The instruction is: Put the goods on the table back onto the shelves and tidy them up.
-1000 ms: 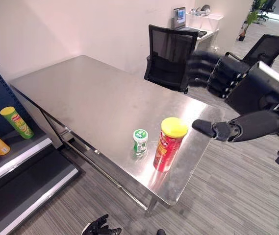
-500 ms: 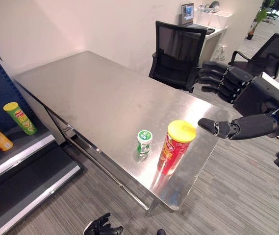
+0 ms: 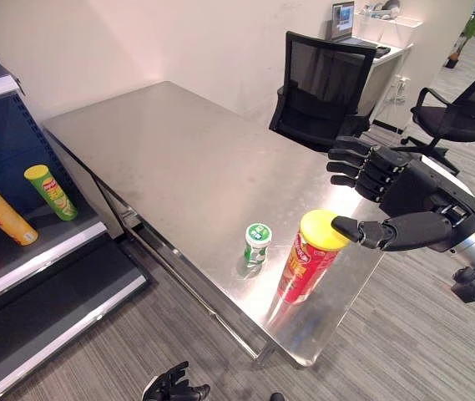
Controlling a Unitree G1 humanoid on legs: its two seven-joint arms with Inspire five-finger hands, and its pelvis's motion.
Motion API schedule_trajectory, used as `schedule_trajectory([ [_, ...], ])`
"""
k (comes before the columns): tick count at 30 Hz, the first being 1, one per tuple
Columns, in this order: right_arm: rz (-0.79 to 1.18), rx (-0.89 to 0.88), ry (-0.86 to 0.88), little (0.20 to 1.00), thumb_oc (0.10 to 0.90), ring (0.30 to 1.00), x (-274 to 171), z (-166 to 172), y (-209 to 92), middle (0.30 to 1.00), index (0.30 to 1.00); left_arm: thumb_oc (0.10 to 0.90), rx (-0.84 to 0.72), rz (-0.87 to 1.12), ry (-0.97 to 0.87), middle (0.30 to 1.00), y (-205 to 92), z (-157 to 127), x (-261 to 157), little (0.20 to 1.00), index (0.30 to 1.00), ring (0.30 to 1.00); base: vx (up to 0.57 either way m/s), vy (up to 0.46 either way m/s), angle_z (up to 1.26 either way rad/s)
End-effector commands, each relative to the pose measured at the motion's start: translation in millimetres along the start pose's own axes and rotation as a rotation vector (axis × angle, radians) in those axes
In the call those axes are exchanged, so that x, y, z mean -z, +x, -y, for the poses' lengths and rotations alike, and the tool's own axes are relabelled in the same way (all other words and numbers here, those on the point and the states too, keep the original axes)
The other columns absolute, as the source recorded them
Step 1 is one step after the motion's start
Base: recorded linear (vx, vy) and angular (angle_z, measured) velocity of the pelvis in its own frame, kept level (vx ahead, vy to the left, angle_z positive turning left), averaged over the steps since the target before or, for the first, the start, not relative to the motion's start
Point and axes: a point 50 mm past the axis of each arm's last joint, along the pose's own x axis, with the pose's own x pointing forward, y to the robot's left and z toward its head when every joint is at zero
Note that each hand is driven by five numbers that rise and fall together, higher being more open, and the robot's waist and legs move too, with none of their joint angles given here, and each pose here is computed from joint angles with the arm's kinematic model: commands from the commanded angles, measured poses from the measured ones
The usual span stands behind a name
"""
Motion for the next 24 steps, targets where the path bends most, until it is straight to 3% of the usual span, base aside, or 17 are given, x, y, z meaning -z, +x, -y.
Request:
schedule_trajectory([
  [1, 0.314, -0.023, -0.036, 0.9, 0.8, 0.9, -51.1, 0.6, 19.3, 0.9, 0.9, 0.8, 0.025, 0.108, 0.065, 0.9, 7.6, -4.9, -33.7, 0.9, 0.9, 0.9, 0.01, 0.003, 0.05],
  [10, 0.138, -0.197, -0.129, 0.9, 0.8, 0.9, -48.1, -15.3, 18.4, 0.9, 0.9, 0.8, 0.04, 0.101, 0.074, 0.9, 7.3, -4.7, -31.8, 0.9, 0.9, 0.9, 0.0, -0.007, 0.05],
  [24, 0.03, -0.21, -0.207, 0.9, 0.8, 0.9, -42.3, -12.9, 12.7, 0.9, 0.9, 0.8, 0.056, 0.106, 0.074, 0.9, 7.0, -2.8, -31.7, 0.9, 0.9, 0.9, 0.0, -0.001, 0.0],
])
